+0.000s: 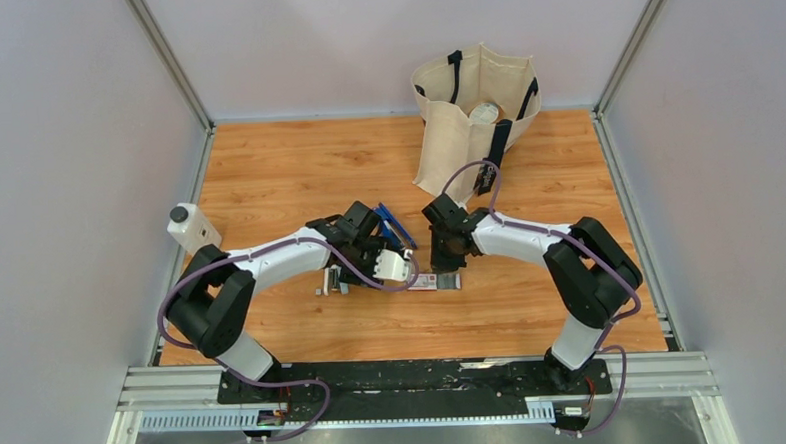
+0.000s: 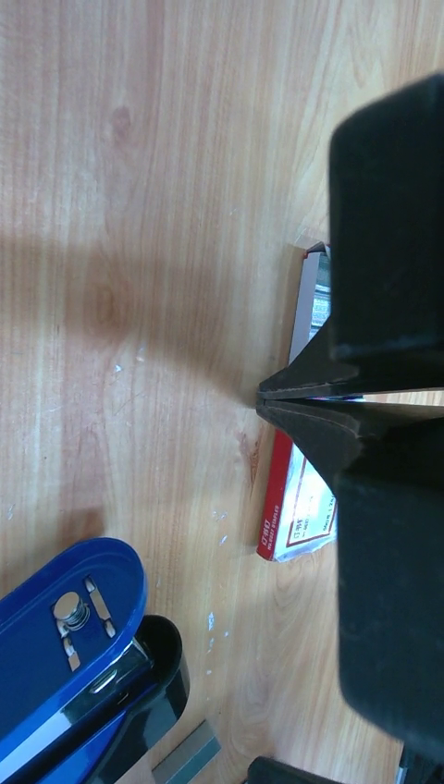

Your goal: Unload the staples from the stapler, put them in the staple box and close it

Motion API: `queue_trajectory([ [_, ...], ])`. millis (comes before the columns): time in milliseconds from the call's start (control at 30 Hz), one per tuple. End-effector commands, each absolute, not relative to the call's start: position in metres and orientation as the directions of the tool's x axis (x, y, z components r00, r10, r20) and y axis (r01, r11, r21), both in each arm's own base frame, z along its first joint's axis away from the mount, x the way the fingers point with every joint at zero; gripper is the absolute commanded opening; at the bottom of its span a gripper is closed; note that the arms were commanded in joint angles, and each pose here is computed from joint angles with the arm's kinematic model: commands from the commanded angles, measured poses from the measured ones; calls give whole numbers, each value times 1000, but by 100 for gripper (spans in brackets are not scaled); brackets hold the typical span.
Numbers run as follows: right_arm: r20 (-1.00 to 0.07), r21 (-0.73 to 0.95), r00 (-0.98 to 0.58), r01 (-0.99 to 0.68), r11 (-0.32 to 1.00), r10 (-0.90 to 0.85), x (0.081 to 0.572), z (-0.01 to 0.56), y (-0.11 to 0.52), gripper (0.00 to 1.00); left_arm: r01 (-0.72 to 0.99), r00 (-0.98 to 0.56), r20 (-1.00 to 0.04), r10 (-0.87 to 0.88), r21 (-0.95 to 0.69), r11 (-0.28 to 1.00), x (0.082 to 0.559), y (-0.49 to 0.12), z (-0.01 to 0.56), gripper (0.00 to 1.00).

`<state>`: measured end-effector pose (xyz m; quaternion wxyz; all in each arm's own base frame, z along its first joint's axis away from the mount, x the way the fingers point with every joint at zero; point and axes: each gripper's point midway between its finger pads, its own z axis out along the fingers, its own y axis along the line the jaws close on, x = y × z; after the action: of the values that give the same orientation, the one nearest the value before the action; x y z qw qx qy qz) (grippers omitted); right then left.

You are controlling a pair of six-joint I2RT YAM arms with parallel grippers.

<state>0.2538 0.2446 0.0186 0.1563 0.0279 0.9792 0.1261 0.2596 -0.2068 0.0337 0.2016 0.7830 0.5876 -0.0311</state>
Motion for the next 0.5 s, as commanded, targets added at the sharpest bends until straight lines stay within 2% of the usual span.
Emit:
queue_trajectory([
  [0,-300,223,-950,14,975,82,256,23,240,8,854,451,-236,861,394,-339,278,-220,45,73],
  [167,-316,242,-943,24,970,102,265,33,236,8,820,520,-233,821,406,-404,276,-228,45,73],
  [467,-328,298,-929,71,952,172,274,51,208,10,699,706,-182,685,331,-633,250,-218,26,76],
])
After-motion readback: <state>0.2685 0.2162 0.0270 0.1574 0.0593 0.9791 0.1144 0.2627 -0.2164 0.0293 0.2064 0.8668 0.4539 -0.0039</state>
